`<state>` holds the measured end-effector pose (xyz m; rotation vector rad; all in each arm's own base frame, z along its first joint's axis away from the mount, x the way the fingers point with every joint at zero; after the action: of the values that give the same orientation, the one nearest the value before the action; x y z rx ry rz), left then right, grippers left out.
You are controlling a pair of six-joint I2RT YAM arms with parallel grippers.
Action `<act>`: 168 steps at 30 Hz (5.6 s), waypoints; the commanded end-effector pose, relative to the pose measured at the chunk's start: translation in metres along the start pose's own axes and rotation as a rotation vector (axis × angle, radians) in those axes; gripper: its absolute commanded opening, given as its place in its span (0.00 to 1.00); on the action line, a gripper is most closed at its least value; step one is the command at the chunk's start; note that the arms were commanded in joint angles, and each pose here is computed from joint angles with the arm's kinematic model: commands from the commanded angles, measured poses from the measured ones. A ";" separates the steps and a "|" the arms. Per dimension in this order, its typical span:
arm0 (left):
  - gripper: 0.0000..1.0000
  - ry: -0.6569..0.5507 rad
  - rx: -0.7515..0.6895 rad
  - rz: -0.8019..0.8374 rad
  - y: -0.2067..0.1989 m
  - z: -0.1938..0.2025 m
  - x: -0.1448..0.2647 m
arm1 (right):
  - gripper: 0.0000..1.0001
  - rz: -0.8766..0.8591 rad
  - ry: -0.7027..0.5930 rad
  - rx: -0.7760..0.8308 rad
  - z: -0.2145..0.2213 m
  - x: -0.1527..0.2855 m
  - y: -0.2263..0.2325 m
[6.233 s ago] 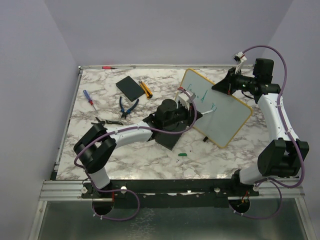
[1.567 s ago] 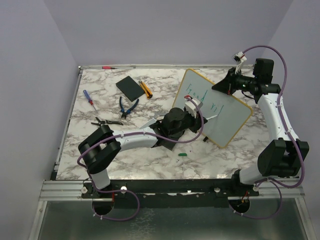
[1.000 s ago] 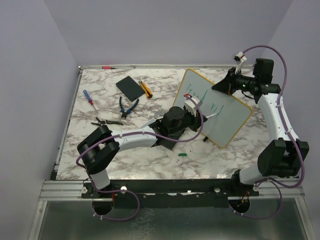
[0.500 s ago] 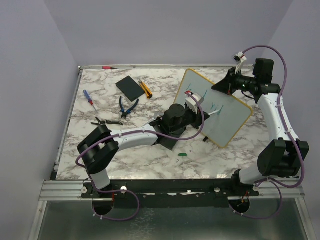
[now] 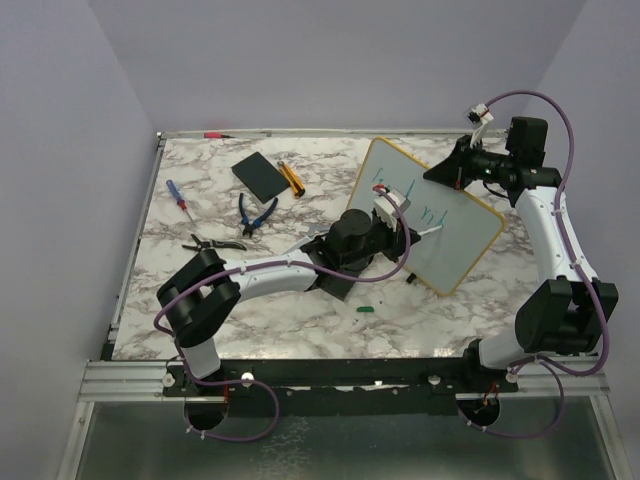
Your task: Write a sentence on the whiteboard
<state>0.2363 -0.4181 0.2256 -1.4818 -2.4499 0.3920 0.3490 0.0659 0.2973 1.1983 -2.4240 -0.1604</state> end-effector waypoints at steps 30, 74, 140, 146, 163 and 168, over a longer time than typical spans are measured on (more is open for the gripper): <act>0.00 -0.008 -0.047 -0.085 0.013 -0.001 0.007 | 0.01 -0.055 0.058 -0.084 0.018 0.000 0.015; 0.00 0.004 -0.039 0.073 -0.022 -0.007 -0.003 | 0.01 -0.056 0.059 -0.083 0.018 0.000 0.015; 0.00 0.002 -0.016 -0.036 -0.002 0.005 0.001 | 0.01 -0.057 0.062 -0.088 0.019 0.000 0.015; 0.00 0.023 -0.025 -0.035 -0.001 0.011 0.004 | 0.01 -0.057 0.061 -0.087 0.019 0.000 0.015; 0.00 0.029 -0.030 0.014 -0.011 0.010 -0.004 | 0.01 -0.056 0.062 -0.088 0.019 -0.001 0.015; 0.00 0.028 -0.032 0.027 -0.017 0.010 -0.007 | 0.01 -0.056 0.062 -0.087 0.019 0.000 0.015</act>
<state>0.2260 -0.4250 0.2097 -1.4702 -2.4303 0.3319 0.3491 0.0657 0.2971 1.1974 -2.4243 -0.1604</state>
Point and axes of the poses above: each gripper's point midway between its finger pads, its own x axis back along the fingers, its own y axis along the line the jaws close on, z = x × y, the point moved 6 cm from there along x, back along the fingers, and after that the axes turned 4 degrees about x, right-handed, at the moved point
